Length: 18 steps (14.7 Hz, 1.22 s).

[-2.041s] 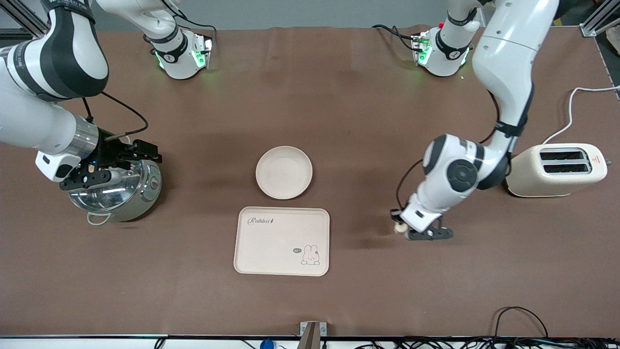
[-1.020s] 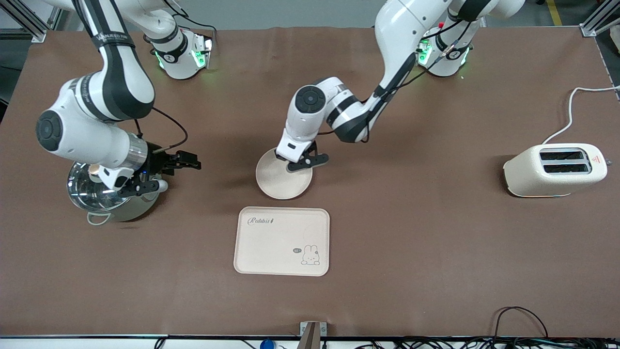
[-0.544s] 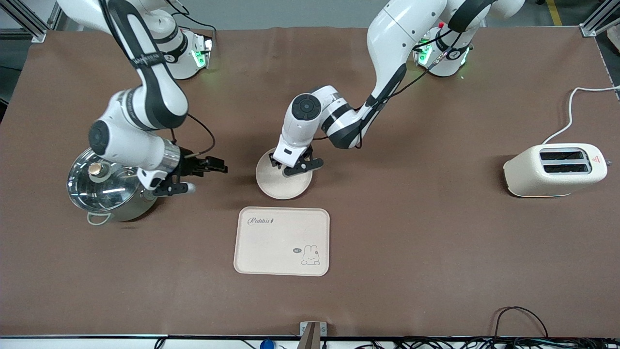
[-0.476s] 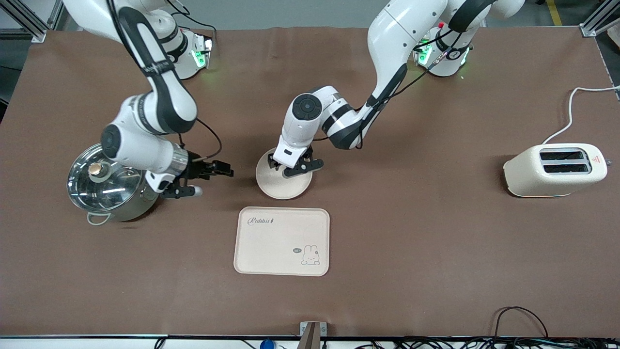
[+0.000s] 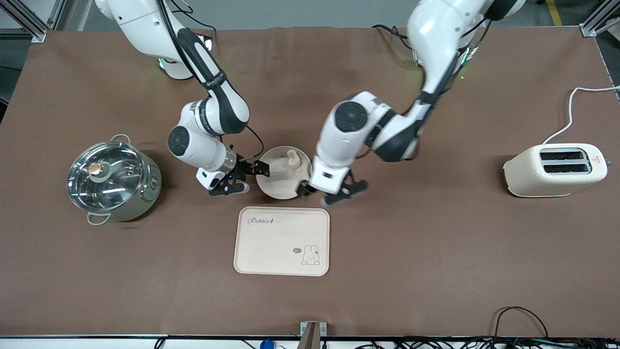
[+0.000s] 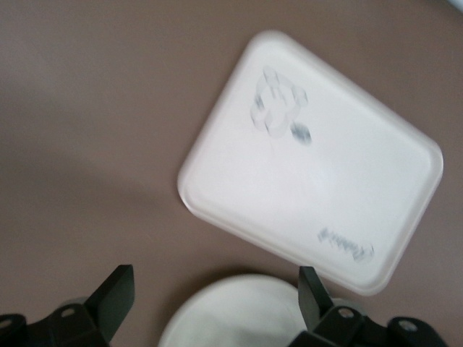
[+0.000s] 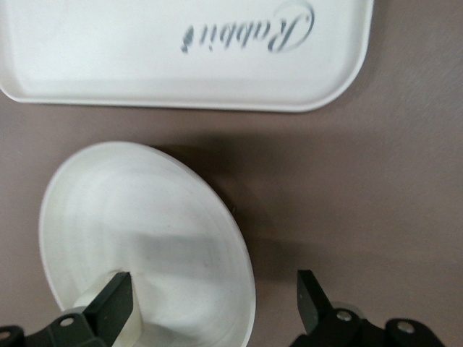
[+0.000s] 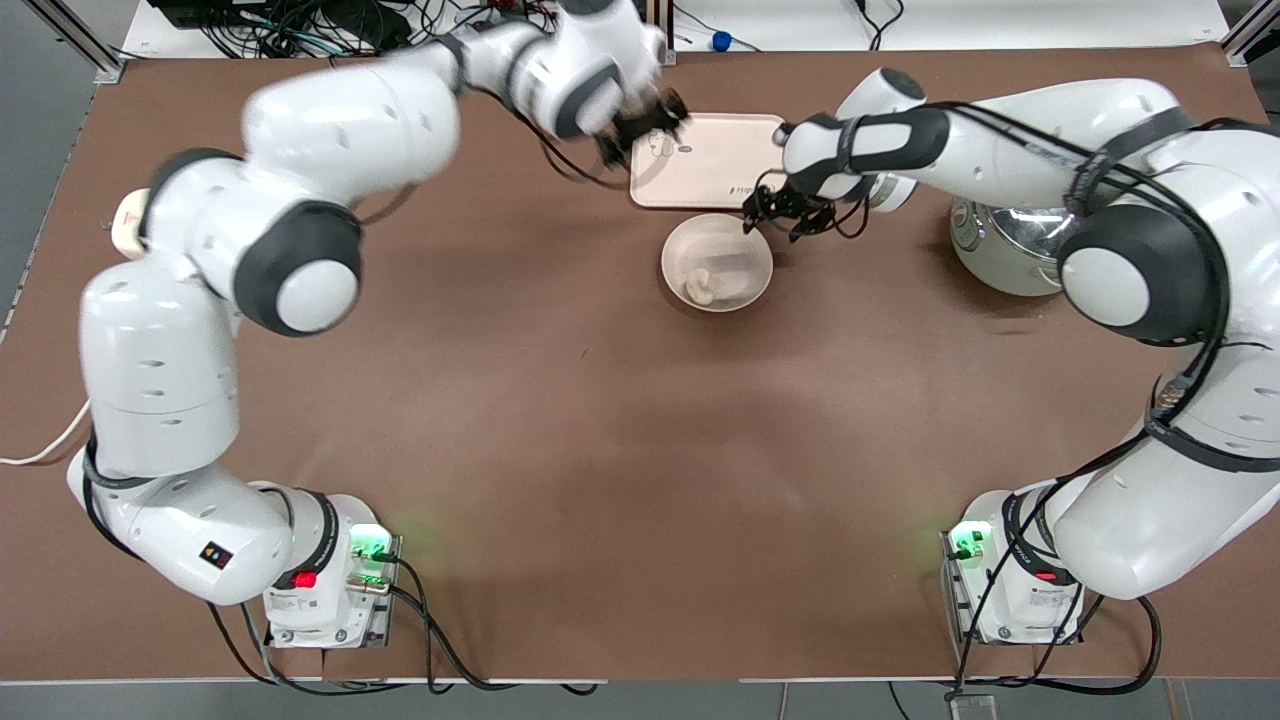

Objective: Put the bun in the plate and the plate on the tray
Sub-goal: 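Grasp the plate rim with the right gripper while the left gripper withdraws, then carry the plate onto the tray with the right gripper and release it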

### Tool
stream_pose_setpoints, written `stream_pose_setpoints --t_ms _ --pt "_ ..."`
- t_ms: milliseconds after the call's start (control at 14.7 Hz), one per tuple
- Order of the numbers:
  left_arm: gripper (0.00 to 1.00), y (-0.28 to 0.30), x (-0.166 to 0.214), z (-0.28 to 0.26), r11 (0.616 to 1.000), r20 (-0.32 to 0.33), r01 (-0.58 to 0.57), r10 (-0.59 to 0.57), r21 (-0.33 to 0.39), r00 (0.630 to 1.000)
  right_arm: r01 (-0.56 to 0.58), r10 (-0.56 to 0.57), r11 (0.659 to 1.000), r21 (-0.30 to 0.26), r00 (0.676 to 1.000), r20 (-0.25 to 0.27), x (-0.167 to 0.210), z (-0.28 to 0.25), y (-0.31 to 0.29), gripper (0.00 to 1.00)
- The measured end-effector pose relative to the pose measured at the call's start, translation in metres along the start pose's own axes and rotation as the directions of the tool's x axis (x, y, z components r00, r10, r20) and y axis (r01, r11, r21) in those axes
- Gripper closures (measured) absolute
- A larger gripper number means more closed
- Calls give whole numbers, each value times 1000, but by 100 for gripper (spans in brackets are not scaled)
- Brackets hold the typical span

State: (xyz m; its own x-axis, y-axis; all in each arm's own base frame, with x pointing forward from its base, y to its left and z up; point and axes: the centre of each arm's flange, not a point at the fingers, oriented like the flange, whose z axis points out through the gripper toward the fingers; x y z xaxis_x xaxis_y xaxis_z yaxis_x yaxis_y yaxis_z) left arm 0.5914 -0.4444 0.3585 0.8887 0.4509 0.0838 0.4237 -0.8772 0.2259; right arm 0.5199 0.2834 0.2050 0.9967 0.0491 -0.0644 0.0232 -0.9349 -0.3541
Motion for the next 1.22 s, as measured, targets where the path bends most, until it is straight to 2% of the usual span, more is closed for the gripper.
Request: stream_pose_setpoints --t_ms 272,408,476,544,612,748,1020,1224 --pt "0 -66 102 -85 993 -35 -89 92 78 995 -13 14 1000 -22 999 47 -6 28 12 3" --pt "0 -102 137 -130 983 -38 -142 148 113 988 -13 15 1000 -26 998 54 -7 33 13 22" --pt "0 -120 152 -153 978 -38 -164 170 129 985 -11 12 1000 -25 998 55 -8 33 11 22" --pt "0 -138 165 -175 971 -36 -189 196 146 980 -5 7 1000 -24 998 57 -9 33 9 27" --pt "0 -155 175 -196 963 -31 -217 224 160 974 2 0 1000 -24 998 59 -10 35 5 37" --pt "0 -188 188 -240 945 -26 -268 278 185 960 13 -11 1000 -25 998 64 -13 37 -1 62" --pt "0 -228 182 -316 920 -11 -323 334 222 943 11 -10 1000 -13 996 86 -12 34 -5 89" --pt "0 -236 161 -349 897 20 -371 377 240 926 -16 11 999 37 989 145 0 5 -25 93"
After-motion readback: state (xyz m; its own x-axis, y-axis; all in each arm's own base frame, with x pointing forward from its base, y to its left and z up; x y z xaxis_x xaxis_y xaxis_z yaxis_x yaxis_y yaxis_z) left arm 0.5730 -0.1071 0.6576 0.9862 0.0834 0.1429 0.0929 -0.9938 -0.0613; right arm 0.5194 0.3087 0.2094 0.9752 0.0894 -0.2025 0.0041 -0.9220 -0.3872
